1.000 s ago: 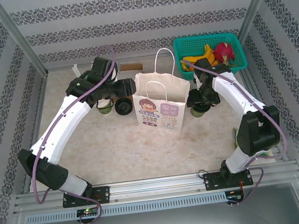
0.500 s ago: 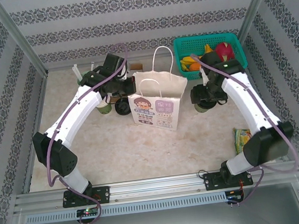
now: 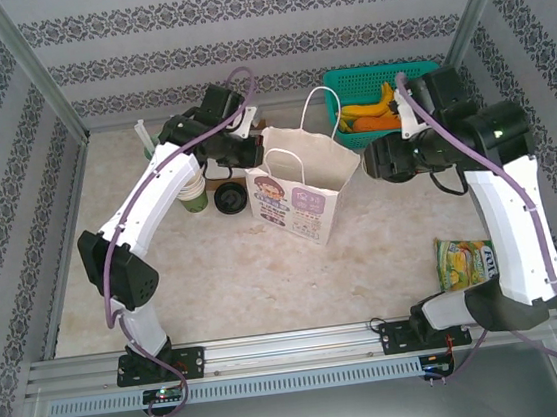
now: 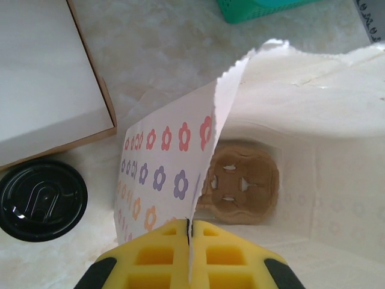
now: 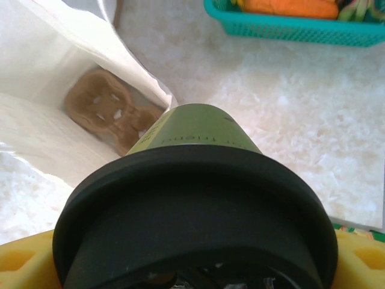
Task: Pack the takeout coffee
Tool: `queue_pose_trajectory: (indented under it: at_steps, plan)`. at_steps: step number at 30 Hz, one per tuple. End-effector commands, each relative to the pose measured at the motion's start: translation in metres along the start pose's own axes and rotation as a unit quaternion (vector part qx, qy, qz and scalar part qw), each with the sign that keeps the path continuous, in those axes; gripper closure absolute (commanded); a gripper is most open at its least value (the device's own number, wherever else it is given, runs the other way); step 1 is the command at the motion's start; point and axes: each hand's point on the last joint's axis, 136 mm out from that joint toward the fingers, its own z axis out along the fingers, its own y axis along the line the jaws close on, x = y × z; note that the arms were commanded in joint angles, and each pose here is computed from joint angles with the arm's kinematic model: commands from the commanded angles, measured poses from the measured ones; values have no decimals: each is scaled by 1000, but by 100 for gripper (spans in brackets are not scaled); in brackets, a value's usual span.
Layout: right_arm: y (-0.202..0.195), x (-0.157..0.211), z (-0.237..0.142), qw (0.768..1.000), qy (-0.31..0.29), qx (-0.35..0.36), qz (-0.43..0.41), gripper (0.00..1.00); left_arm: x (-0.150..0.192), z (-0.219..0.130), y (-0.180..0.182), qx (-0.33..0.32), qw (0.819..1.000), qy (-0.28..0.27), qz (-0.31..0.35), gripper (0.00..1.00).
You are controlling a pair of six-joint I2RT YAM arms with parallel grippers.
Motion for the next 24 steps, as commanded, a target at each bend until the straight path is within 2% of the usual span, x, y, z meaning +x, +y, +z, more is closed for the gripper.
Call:
queue_pose_trajectory:
  at_steps: [1,6,14,24]
  plan:
    - [1,8,-17,1000,11,3,-18,42,4,-5,-3,16,1000,16,16,100]
    - [30,-5,-17,997,6,-35,-62,42,5,-5,-13,46,998,19,29,100]
    - [84,-17,20,988,41,-98,-111,43,3,-11,-17,51,997,14,53,100]
    - [108,-14,74,985,93,-64,-132,43,2,-12,-18,57,996,10,63,100]
